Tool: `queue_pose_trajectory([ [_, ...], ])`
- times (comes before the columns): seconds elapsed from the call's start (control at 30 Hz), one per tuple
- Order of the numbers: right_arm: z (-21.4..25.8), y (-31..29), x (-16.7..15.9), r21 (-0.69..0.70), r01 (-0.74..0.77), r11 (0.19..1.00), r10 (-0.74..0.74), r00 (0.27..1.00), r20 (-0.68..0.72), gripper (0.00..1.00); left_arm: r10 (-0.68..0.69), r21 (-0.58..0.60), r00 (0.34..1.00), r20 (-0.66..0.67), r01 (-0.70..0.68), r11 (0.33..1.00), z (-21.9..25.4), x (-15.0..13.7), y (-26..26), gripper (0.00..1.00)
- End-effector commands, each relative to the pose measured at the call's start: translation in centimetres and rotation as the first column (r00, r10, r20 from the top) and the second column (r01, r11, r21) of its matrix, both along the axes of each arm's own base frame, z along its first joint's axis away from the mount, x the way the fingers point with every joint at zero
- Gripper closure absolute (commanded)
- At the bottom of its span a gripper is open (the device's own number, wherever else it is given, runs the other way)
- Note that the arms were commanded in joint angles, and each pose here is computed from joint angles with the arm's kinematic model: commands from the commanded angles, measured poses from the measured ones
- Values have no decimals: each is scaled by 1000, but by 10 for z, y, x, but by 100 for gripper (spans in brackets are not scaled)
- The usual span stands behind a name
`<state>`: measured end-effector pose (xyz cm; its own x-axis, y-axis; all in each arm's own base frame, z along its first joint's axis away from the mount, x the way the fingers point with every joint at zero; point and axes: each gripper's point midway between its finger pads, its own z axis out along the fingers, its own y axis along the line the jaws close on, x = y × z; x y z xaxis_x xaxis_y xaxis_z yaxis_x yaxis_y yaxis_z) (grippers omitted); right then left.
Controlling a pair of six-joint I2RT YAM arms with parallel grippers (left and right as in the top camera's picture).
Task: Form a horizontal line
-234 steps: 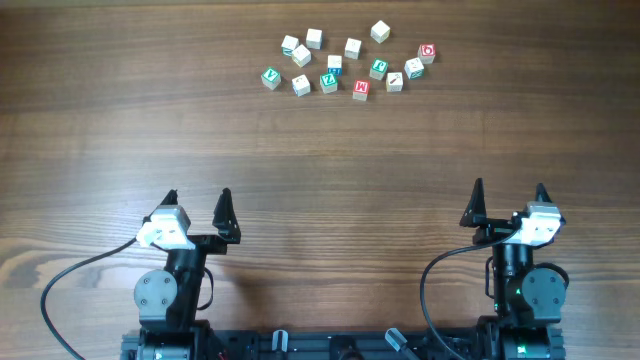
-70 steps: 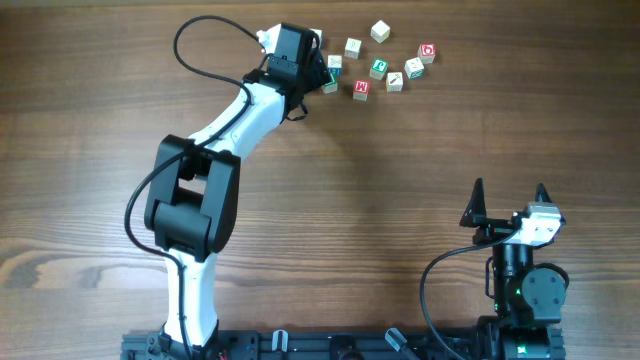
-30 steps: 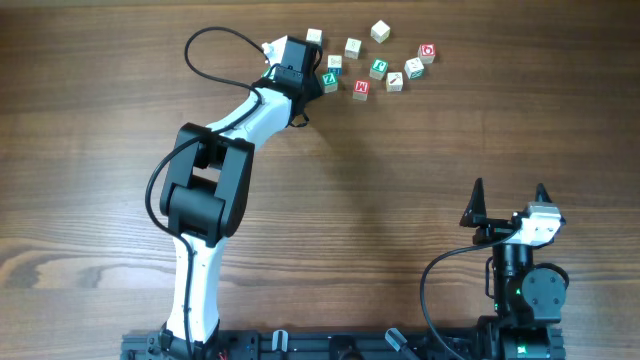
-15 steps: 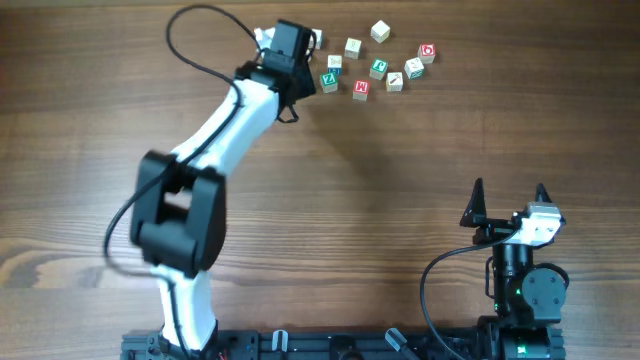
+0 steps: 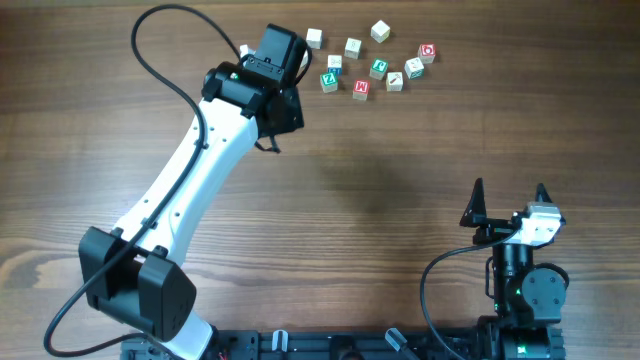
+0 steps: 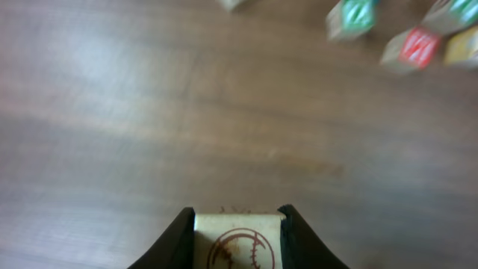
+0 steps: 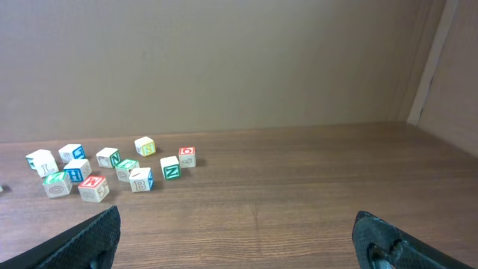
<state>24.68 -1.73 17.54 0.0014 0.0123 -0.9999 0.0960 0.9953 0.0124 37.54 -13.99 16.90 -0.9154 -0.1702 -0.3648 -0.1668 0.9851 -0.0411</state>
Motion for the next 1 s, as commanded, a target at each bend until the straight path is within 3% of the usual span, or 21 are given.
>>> queue_pose_trajectory([
  [0.0, 2, 4, 0, -12, -21, 1000, 21, 1000, 10, 0, 30, 30, 998, -57, -28, 999, 1, -19, 13, 90],
  [0.13, 2, 4, 0, -12, -21, 1000, 21, 1000, 10, 0, 42, 95, 991, -126, -30, 995, -8, -36, 26, 94],
  [0.23, 2, 4, 0, -12, -21, 1000, 21, 1000, 10, 0, 124, 186, 979, -161, -93, 978, -15, -52, 46, 96],
  [0.37, 2, 4, 0, -12, -21, 1000, 21, 1000, 10, 0, 127, 205, 973, -192, -86, 975, -23, -72, 55, 96],
  [0.53, 2, 4, 0, -12, -21, 1000, 21, 1000, 10, 0, 173, 166, 983, -67, -160, 973, 19, -91, 80, 96],
  [0.7, 2, 4, 0, -12, -21, 1000, 21, 1000, 10, 0, 179, 48, 974, 142, -187, 981, 59, -105, 95, 96],
  [0.97, 2, 4, 0, -12, -21, 1000, 21, 1000, 10, 0, 185, 5, 956, 229, -191, 982, -14, -111, 99, 96],
])
